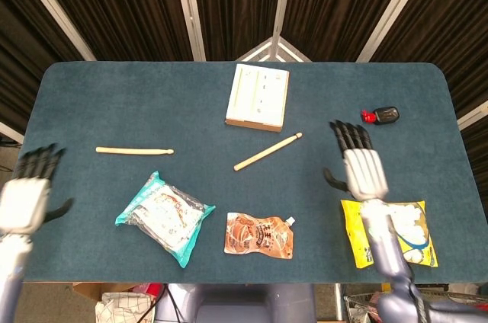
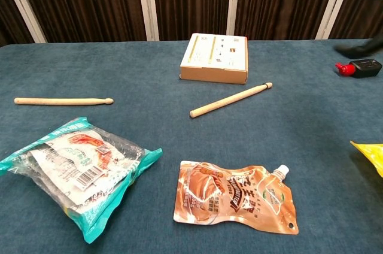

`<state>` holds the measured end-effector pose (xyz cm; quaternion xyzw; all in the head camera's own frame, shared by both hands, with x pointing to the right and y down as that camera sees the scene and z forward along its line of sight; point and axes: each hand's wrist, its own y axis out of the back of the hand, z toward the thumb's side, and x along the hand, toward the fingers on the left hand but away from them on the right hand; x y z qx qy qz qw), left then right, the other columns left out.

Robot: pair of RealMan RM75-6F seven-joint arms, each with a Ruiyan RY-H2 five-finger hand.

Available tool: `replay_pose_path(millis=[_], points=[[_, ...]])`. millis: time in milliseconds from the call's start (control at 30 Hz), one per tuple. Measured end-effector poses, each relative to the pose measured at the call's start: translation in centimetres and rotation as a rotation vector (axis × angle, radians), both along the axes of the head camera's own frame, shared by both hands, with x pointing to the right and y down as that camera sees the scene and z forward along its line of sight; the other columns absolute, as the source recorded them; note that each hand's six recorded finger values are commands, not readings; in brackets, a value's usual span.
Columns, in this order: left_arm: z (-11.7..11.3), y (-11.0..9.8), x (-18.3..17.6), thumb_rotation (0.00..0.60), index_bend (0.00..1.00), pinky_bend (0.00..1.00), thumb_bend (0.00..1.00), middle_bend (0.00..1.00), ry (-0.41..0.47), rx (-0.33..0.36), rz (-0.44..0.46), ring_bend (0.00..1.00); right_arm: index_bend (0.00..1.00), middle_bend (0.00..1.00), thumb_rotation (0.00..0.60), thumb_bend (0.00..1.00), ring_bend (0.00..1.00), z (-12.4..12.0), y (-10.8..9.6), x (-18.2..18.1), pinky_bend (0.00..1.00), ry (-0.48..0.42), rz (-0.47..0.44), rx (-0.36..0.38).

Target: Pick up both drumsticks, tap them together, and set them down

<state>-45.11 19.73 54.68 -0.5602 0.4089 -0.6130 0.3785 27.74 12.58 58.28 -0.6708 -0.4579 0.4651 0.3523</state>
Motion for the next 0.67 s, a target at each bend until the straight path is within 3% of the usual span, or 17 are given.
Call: replay_pose_path(millis=[233,500,667], points=[[-2.8,3.9,-5.2,0.600,0.05,0.00,0.33,0.00,-0.110,0.011,-0.125,0.00,0.07,0.07,0.600,0.36,0.05,-2.5,6.0,5.6,0.00,0.155,-0.020,0.029],[-5.3,6.6,-7.1,0.600,0.05,0.00,0.33,0.00,-0.122,0.034,-0.196,0.00,0.07,0.05,0.600,0.36,0.02,-4.9,9.4,9.6,0.00,0.284,-0.014,0.037],[-5.7,7.3,-7.5,0.600,0.05,0.00,0.33,0.00,-0.132,0.024,-0.208,0.00,0.07,0.05,0.600,0.36,0.02,-6.2,11.2,11.7,0.00,0.335,0.032,0.023]])
